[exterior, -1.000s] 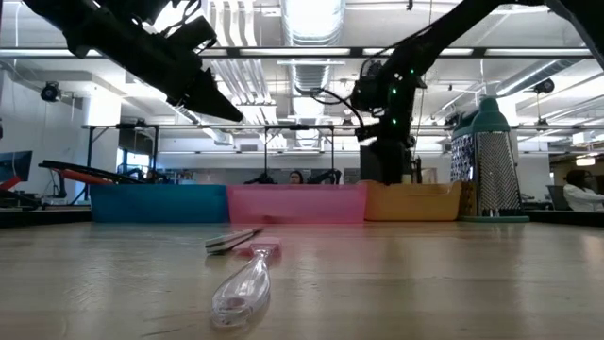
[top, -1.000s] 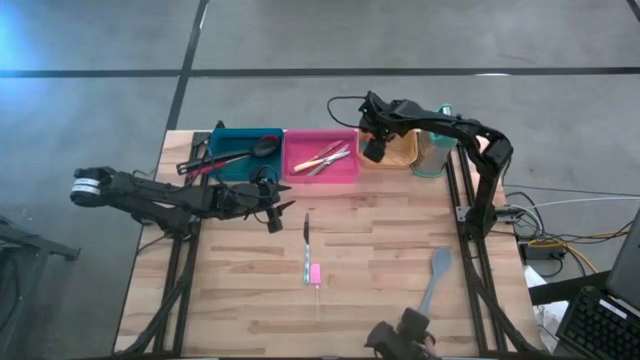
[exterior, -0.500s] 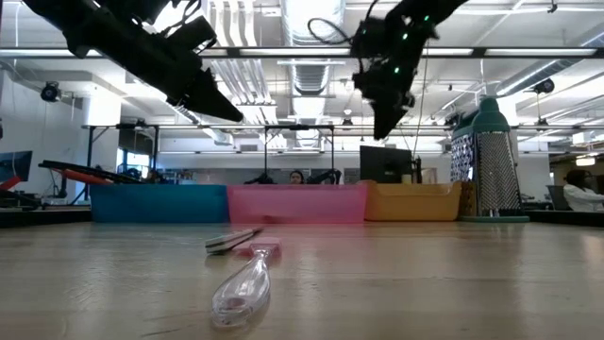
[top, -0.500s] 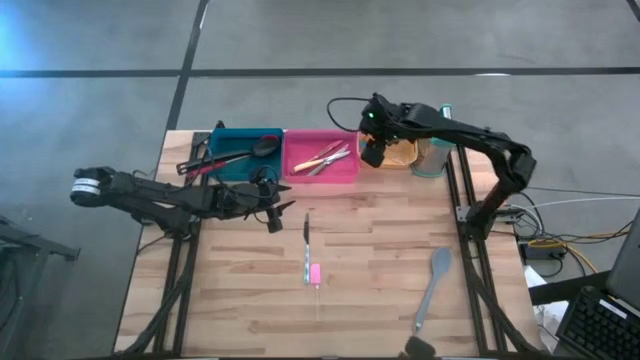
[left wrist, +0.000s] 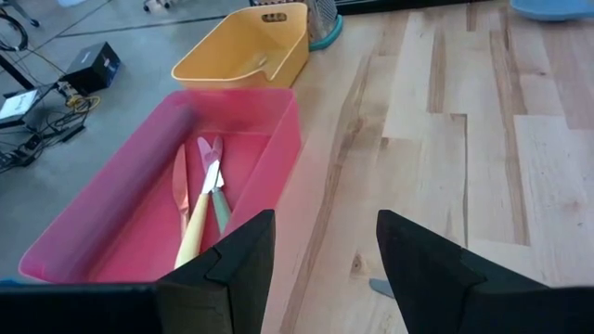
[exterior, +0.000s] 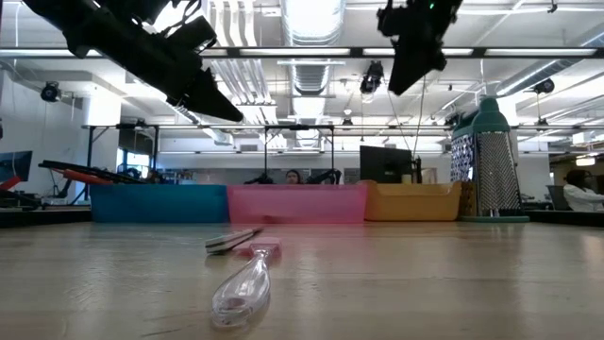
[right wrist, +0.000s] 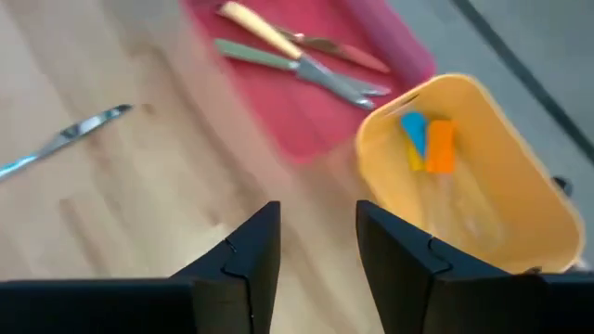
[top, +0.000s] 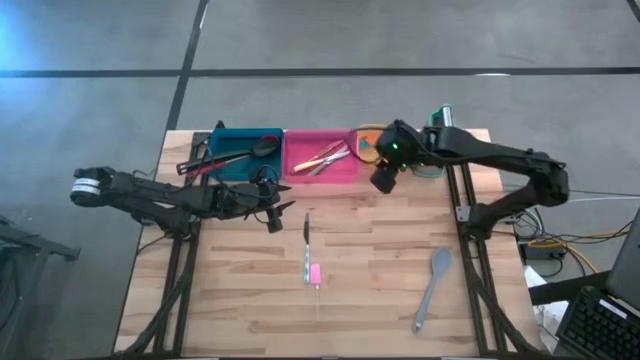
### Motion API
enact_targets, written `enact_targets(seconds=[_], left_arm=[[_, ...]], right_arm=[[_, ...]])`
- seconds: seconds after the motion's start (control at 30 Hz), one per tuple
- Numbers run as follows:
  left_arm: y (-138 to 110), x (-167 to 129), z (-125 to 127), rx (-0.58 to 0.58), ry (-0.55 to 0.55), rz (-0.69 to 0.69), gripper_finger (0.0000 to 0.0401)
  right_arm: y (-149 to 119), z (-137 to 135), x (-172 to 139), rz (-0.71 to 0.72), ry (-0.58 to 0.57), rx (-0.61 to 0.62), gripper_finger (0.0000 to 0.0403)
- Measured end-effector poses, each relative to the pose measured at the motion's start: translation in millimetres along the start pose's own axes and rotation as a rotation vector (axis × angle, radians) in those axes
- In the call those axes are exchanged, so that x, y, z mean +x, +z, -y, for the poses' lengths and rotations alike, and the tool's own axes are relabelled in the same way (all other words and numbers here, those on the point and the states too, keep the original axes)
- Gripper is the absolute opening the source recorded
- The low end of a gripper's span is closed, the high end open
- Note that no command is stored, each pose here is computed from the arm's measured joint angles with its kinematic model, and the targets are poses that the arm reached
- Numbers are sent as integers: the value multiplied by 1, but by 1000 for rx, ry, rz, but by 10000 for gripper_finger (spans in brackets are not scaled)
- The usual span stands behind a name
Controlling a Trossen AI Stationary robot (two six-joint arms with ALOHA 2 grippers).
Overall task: Pick & Place Kitchen Items
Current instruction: Put the gray serving spoon into the blue bin
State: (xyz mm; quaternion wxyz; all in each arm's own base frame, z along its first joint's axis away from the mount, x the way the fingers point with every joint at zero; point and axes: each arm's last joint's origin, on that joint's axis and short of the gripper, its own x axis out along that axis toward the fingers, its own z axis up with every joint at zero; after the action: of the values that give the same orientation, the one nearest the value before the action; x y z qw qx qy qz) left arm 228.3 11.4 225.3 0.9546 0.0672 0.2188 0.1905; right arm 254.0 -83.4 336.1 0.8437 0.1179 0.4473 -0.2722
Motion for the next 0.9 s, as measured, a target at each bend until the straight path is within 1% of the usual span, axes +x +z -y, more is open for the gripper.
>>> enact_targets(seconds=[0.1, 0.27, 0.43, 0.57, 0.73, 0.9], left_arm=[[0, 0, 0, -2, 0, 0, 195], [0, 0, 0, -6, 0, 0, 195], [0, 0, 0, -5, 0, -1, 195], [0, 0, 0, -5, 0, -2, 195], [0, 0, 0, -3, 0, -5, 195], [-1, 0, 0, -1, -8, -9, 195]], right_arm=[[-11, -10, -15, -13, 30, 28, 125], [-32, -26, -36, -86, 60, 101, 110], [-57, -46, -49, -225, 53, 190, 91], [-76, -66, -55, -371, 68, 245, 77], [-101, -89, -64, -515, 23, 337, 64], [-130, -113, -79, -619, -24, 472, 59]])
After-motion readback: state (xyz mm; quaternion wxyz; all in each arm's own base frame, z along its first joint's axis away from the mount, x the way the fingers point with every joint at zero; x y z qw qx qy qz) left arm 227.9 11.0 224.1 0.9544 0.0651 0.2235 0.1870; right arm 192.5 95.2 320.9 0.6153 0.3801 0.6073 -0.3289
